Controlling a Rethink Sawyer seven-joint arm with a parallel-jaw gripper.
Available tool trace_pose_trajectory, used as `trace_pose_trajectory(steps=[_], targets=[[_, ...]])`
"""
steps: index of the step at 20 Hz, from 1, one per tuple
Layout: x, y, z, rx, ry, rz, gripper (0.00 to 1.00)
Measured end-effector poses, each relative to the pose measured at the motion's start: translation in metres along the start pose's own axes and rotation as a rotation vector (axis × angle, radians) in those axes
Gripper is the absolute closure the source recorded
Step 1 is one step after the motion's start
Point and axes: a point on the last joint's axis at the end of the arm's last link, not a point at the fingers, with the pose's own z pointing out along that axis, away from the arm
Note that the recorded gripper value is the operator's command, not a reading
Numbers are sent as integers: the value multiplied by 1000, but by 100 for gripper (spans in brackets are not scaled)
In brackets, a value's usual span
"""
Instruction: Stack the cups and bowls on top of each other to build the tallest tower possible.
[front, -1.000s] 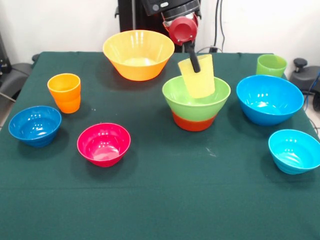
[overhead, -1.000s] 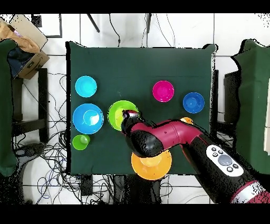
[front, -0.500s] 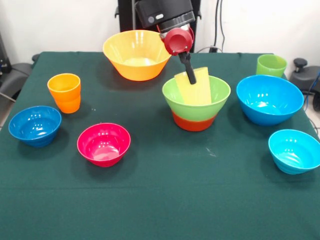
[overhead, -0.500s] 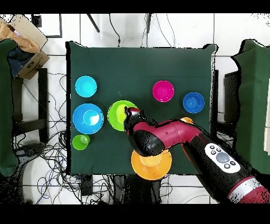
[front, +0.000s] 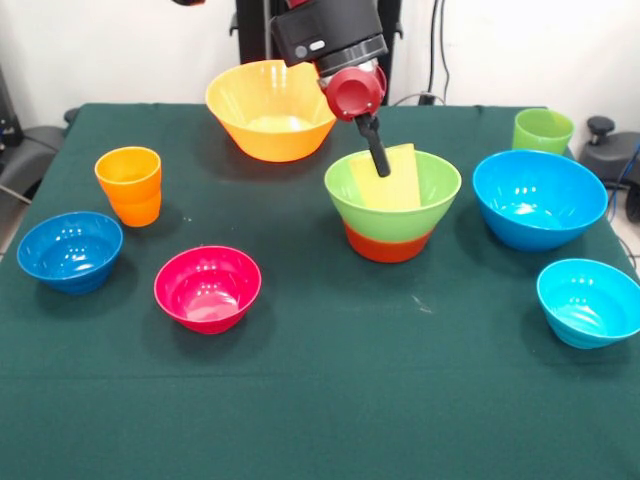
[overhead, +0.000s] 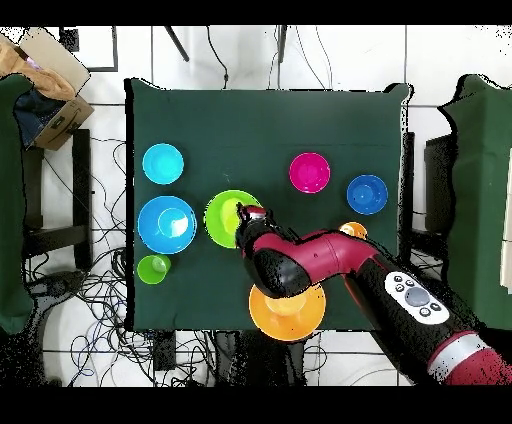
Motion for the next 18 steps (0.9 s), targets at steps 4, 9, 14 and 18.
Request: trace_pose_trajectory(steps=[4, 9, 14, 18], targets=[[-4, 3, 2, -9, 5, -11, 100], [-12, 5, 4, -16, 6, -30, 100], [-13, 5, 4, -15, 10, -36, 0], [-10, 5, 2, -16, 21, -36, 0]])
